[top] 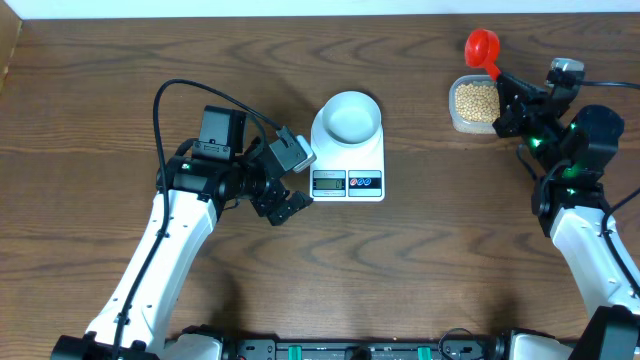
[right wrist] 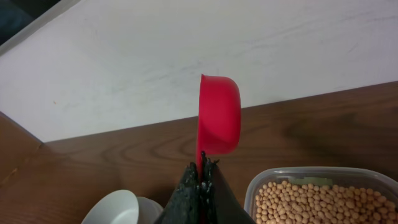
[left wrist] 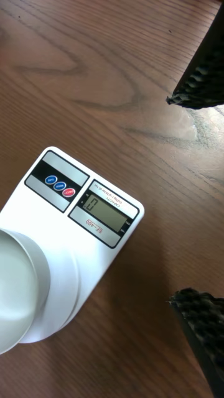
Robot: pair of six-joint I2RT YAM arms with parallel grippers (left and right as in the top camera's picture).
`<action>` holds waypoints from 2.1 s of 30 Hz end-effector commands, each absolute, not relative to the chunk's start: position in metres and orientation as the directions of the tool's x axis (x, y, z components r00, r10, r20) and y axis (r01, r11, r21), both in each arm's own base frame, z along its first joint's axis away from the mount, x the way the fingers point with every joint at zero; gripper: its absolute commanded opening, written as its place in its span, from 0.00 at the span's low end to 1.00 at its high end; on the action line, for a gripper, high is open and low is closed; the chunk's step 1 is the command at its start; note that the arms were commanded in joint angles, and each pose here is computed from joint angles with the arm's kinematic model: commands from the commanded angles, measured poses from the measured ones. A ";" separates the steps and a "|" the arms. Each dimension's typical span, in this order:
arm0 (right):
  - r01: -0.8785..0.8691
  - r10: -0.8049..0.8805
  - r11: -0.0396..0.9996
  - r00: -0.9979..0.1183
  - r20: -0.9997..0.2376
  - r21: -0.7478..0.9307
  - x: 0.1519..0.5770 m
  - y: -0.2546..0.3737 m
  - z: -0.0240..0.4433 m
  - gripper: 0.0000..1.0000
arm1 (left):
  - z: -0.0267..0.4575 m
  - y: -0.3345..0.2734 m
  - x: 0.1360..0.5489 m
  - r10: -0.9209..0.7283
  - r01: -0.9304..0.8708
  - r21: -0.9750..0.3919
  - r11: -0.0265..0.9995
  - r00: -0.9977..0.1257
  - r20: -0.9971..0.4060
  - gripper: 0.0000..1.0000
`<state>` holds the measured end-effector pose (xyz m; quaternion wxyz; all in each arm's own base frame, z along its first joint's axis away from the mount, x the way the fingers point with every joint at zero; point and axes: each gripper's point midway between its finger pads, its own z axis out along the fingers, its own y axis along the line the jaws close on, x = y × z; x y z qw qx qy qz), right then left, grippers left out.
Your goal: Scoop item into bowl and weigh 50g on scale
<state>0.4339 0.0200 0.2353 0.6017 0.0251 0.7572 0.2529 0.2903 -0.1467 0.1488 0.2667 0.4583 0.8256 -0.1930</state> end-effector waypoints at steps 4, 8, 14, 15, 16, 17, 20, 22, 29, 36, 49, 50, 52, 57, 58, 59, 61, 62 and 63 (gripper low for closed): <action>-0.297 0.304 0.879 -0.255 -0.918 0.374 0.435 0.019 0.245 0.01 | 0.158 -0.149 0.295 0.648 0.865 -0.061 0.498 -0.418 -0.637 0.95; -0.341 0.276 0.867 -0.277 -0.920 0.363 0.431 0.027 0.241 0.01 | 0.158 -0.149 0.295 0.648 0.865 -0.061 0.498 -0.418 -0.637 0.95; -0.376 0.254 0.848 -0.330 -0.909 0.374 0.425 0.036 0.232 0.01 | 0.158 -0.149 0.295 0.648 0.865 -0.061 0.498 -0.418 -0.637 0.95; -0.375 0.249 0.849 -0.338 -0.908 0.373 0.424 0.036 0.230 0.01 | 0.158 -0.149 0.295 0.648 0.865 -0.061 0.498 -0.418 -0.637 0.95; -0.374 0.237 0.852 -0.348 -0.907 0.366 0.424 0.036 0.228 0.01 | 0.158 -0.149 0.295 0.648 0.865 -0.061 0.498 -0.418 -0.637 0.95; -0.375 0.221 0.856 -0.358 -0.907 0.356 0.424 0.036 0.226 0.01 | 0.158 -0.149 0.295 0.648 0.865 -0.061 0.498 -0.418 -0.637 0.95; -0.362 0.166 0.877 -0.387 -0.907 0.315 0.425 0.033 0.224 0.01 | 0.158 -0.149 0.295 0.648 0.865 -0.061 0.498 -0.418 -0.637 0.95; -0.330 0.132 0.901 -0.407 -0.904 0.280 0.428 0.026 0.225 0.01 | 0.158 -0.149 0.295 0.648 0.865 -0.061 0.498 -0.418 -0.637 0.95; -0.287 0.061 0.937 -0.422 -0.905 0.197 0.432 0.014 0.232 0.01 | 0.158 -0.149 0.295 0.648 0.865 -0.061 0.498 -0.418 -0.637 0.95; -0.257 0.060 0.949 -0.416 -0.908 0.180 0.435 0.008 0.233 0.01 | 0.158 -0.149 0.295 0.648 0.865 -0.061 0.498 -0.418 -0.637 0.95; -0.231 0.049 0.960 -0.412 -0.910 0.156 0.436 0.002 0.232 0.01 | 0.158 -0.149 0.295 0.648 0.865 -0.061 0.498 -0.418 -0.637 0.95; -0.231 0.049 0.960 -0.414 -0.909 0.157 0.436 0.003 0.232 0.01 | 0.158 -0.149 0.295 0.648 0.865 -0.061 0.498 -0.418 -0.637 0.95; -0.231 0.046 0.960 -0.422 -0.906 0.156 0.435 0.003 0.230 0.01 | 0.158 -0.149 0.295 0.648 0.865 -0.061 0.498 -0.418 -0.637 0.95; -0.205 0.028 0.969 -0.459 -0.888 0.137 0.432 -0.003 0.223 0.01 | 0.158 -0.149 0.295 0.648 0.865 -0.061 0.498 -0.418 -0.637 0.95; -0.203 0.022 0.970 -0.466 -0.885 0.131 0.432 -0.003 0.222 0.01 | 0.158 -0.149 0.295 0.648 0.865 -0.061 0.498 -0.418 -0.637 0.95; -0.199 0.018 0.972 -0.472 -0.881 0.127 0.431 -0.004 0.222 0.01 | 0.158 -0.149 0.295 0.648 0.865 -0.061 0.498 -0.418 -0.637 0.95; -0.192 0.017 0.973 -0.482 -0.876 0.125 0.431 -0.005 0.225 0.01 | 0.158 -0.149 0.295 0.648 0.865 -0.061 0.498 -0.418 -0.637 0.95; -0.187 0.018 0.974 -0.487 -0.873 0.124 0.430 -0.006 0.226 0.01 | 0.158 -0.149 0.295 0.648 0.865 -0.061 0.498 -0.418 -0.637 0.95; -0.178 0.018 0.976 -0.492 -0.870 0.121 0.430 -0.008 0.227 0.01 | 0.158 -0.149 0.295 0.648 0.865 -0.061 0.498 -0.418 -0.637 0.95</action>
